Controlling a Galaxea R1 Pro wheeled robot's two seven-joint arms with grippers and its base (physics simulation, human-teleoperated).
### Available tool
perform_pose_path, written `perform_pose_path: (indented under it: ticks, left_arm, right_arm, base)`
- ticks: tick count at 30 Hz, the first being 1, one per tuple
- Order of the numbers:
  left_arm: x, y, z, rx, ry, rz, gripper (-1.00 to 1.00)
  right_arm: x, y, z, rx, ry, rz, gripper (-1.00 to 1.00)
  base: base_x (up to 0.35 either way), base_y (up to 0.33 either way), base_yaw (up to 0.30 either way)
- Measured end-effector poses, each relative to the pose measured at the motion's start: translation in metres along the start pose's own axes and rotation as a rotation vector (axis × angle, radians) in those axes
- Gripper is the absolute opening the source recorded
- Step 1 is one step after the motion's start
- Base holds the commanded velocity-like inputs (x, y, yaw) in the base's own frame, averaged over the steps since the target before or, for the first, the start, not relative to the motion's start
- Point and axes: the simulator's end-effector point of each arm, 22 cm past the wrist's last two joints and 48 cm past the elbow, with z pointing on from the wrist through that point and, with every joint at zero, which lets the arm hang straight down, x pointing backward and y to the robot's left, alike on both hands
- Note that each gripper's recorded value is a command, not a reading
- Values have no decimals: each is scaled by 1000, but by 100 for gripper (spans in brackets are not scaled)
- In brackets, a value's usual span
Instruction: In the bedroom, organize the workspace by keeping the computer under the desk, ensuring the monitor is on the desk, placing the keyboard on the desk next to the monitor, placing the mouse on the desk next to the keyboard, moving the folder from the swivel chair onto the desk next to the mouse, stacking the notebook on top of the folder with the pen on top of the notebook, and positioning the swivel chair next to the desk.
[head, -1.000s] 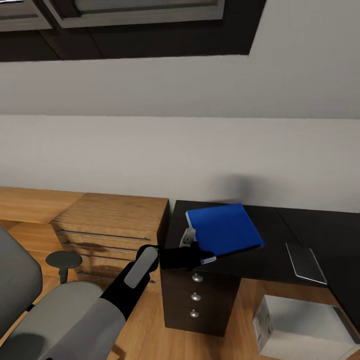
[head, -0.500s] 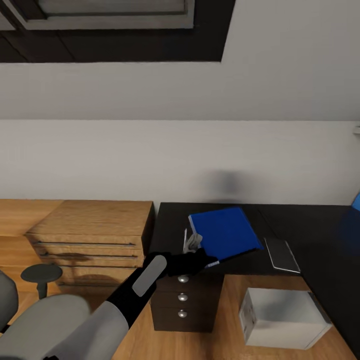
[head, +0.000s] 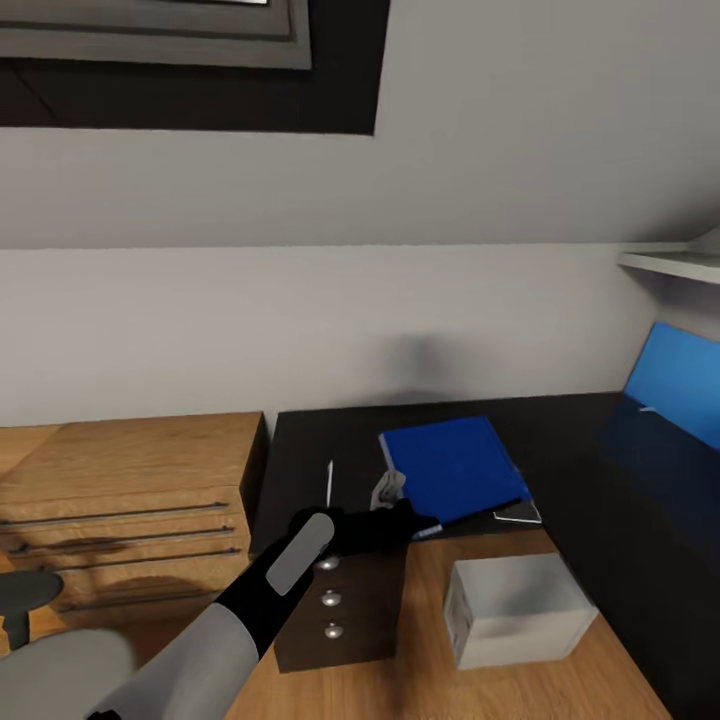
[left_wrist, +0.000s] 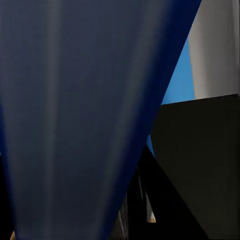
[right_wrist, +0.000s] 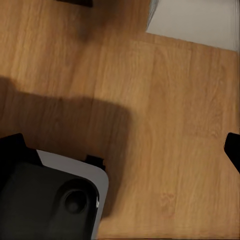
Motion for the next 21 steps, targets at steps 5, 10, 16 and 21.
perform_pose_path:
  ticks: [5,10,16,21]
  left_arm:
    - [8,-1,-1,26,22,-29,-100]
    - [16,18,-5,27,31,-83,-100]
    - [11,13,-7,24,5,-77,-100]
    - [8,9,-9,22,-7,-71,-100]
  right_arm:
    - [-2,0,-5,-1,0,0,100]
    - [-3,1,-11,-6,0,0,100]
    - [-4,1,-17,-6,0,1,100]
    - [-5,0,-22,-5,1,0,100]
  base:
    - [0,0,-294]
    - [0,0,-294]
    - [0,0,-295]
    - [0,0,-295]
